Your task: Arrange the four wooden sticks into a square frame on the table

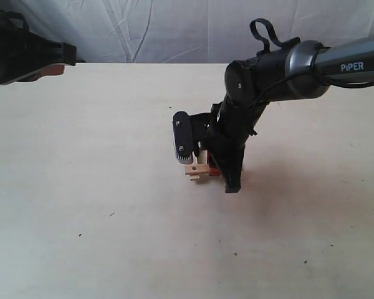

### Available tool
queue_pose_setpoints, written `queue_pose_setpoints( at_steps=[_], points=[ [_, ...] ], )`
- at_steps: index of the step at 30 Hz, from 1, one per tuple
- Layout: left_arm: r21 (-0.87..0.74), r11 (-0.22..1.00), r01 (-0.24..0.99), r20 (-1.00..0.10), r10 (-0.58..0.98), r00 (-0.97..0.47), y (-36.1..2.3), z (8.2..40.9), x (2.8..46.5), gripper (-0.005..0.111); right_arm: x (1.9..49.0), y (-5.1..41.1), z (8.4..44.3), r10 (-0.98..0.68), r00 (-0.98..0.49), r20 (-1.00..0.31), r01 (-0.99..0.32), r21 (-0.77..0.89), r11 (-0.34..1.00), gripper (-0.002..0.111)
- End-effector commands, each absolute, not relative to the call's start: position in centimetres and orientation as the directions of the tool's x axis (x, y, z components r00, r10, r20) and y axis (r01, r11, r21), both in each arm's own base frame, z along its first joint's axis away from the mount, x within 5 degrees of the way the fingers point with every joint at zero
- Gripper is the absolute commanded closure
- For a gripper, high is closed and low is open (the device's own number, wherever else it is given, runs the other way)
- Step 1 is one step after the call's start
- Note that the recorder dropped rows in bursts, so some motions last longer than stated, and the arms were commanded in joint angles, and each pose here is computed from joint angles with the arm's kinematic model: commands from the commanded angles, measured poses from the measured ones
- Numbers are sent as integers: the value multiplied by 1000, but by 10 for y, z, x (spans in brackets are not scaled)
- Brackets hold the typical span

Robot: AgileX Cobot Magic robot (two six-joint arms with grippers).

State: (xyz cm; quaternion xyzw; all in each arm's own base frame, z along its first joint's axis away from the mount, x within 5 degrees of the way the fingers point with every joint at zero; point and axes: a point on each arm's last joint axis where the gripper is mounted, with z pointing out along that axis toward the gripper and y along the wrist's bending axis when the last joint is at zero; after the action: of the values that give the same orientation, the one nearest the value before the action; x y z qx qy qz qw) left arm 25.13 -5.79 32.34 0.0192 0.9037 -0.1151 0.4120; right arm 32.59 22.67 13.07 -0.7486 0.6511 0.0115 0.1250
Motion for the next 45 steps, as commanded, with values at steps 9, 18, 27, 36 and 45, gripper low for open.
queue_pose_setpoints(
  at_steps=[9,18,27,36,45],
  points=[
    [-213,969,128,-756,-80,-650,-59,326,250,106,322,223,178,-965,21,-261,-975,-217,38,66],
    [-141,980,138,-788,-27,-615,-55,312,251,106,314,170,242,-707,-611,-358,-759,11,650,108],
    [-63,986,156,-784,47,-618,-49,292,237,106,290,74,271,-346,-852,-393,-408,85,909,108],
    [-7,984,180,-958,45,-283,-31,350,160,106,172,31,332,-186,-557,-810,-281,-28,959,108],
    [-17,982,190,-999,-10,-37,-17,325,89,106,64,17,329,-135,-192,-972,-238,-87,967,108]
  ],
)
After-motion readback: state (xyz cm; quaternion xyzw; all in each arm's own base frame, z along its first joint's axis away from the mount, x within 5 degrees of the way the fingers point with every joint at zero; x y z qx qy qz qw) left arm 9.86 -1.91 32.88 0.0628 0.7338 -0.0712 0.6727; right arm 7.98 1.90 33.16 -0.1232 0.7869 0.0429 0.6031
